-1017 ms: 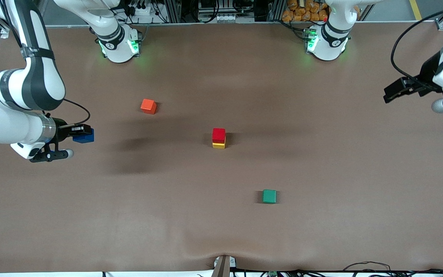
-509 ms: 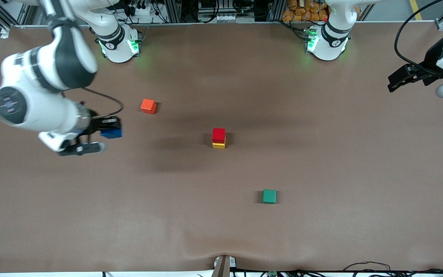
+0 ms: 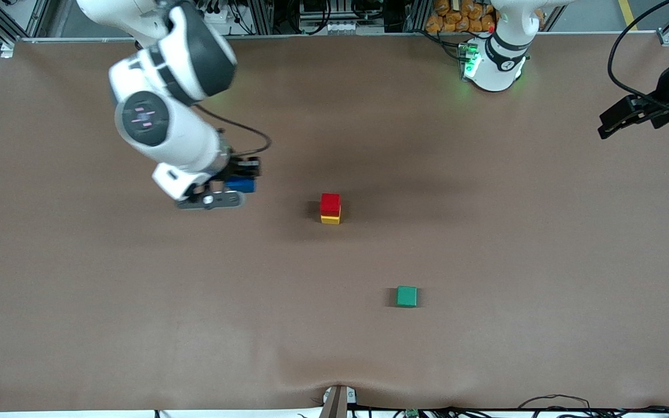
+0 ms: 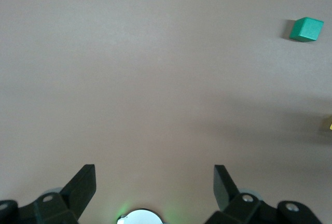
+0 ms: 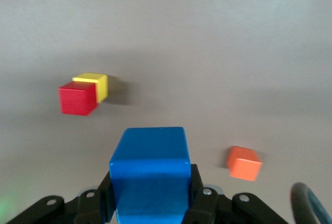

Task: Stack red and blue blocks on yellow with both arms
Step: 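Carry the blue cube with the right gripper above the red cube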

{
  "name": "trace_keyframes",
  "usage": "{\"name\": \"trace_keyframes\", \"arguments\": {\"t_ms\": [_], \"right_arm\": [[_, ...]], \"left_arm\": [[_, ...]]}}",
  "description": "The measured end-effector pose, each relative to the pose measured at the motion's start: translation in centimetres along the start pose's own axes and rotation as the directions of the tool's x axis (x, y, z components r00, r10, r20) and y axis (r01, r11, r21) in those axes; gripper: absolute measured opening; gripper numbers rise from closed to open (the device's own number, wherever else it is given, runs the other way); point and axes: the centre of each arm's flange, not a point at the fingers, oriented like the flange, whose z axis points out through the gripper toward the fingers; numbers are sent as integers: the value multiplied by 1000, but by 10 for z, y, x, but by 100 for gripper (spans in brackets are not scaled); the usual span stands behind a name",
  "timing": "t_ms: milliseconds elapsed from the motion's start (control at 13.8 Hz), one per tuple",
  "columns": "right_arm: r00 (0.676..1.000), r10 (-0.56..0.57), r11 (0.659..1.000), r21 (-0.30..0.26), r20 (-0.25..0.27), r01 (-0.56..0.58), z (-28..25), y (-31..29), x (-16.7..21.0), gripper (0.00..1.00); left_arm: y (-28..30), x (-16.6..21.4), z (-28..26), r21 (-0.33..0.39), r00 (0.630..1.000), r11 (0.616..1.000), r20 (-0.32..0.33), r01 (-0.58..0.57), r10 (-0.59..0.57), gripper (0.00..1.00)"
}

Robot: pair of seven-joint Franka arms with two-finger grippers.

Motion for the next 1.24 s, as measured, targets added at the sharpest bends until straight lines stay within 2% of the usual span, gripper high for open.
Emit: {"name": "trace_keyframes", "arguments": {"t_ms": [145,436,654,945,1235], "right_arm": [[999,41,999,5,-22,-41,21,-39,-2,56],[999,28,1000,12,-39,-28,49,-86,22,56],[999,24,1000,8,-37,-24,72,-104,36,56],[998,42,999,7,-42,-42,99,-120,39,56],[997,72,997,-7,-29,-72,122,-126,39,56]], "left_arm": [[0,-1,-2,0,1000,1000,-3,-1,1,100],[11,-4,2,0,1000,1000,6,-24,24,100],[25,-8,4,3,998,998,11,-58,58,100],[23,-7,9,4,992,992,20,-125,125,100],[24,-6,14,1,990,990,24,-142,142,100]]}}
